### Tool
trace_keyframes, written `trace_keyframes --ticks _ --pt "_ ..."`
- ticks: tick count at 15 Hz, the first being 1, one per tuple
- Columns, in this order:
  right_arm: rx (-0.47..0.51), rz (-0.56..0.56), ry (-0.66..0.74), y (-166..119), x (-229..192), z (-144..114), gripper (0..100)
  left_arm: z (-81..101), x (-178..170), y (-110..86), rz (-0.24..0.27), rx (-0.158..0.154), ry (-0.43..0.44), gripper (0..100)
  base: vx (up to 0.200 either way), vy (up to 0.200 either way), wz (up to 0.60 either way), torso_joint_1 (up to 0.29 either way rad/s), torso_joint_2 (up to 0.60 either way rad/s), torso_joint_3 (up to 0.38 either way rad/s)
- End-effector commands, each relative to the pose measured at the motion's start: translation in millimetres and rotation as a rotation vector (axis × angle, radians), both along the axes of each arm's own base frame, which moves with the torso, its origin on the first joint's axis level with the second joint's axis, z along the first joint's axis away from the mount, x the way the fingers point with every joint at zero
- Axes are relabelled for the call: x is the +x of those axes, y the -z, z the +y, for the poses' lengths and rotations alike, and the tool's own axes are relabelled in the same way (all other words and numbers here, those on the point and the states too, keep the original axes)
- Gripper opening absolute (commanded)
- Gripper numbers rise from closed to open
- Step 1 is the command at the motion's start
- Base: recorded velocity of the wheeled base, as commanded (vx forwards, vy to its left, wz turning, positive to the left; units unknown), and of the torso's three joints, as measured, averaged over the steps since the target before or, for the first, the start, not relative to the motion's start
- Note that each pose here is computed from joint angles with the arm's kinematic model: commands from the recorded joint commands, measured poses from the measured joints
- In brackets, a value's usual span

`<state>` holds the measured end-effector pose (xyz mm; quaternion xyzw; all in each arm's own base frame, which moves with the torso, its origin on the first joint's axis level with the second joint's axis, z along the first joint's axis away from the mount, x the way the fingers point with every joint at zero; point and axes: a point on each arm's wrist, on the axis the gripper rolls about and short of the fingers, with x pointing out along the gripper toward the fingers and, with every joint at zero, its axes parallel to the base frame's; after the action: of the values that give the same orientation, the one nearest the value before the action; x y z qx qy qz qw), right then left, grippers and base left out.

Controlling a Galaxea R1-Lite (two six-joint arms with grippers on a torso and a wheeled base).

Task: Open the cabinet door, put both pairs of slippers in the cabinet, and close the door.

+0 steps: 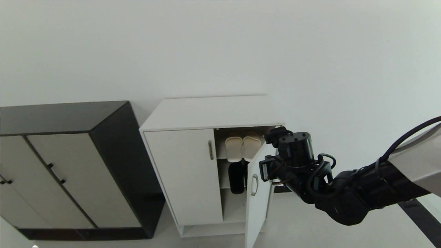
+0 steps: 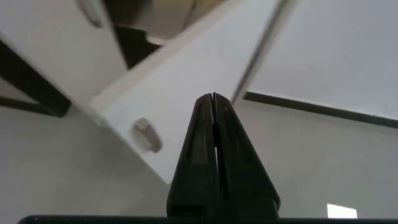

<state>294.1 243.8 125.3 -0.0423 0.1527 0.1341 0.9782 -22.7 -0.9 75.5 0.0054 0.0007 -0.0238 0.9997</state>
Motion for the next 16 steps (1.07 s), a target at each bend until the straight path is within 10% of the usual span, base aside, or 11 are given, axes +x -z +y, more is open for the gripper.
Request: trace_keyframes --ticks 1,10,16 --pt "0.006 -0.009 -0.001 1.9 -0.1 -0.9 0 0.0 0.0 0.0 0.000 0.000 0.000 0 0.000 0.000 0.00 0.000 0.00 0.000" --pt "0.056 -0.014 -0.206 16.3 -21.8 -41.1 0 0.0 0.1 0.0 0.001 0.000 0.000 0 0.000 0.000 0.00 0.000 0.00 0.000" --pt "0.075 0.027 -0.278 33.3 -39.0 -65.9 0 0.1 0.1 0.0 0.001 0.000 0.001 0 0.200 0.000 0.00 0.005 0.00 0.005"
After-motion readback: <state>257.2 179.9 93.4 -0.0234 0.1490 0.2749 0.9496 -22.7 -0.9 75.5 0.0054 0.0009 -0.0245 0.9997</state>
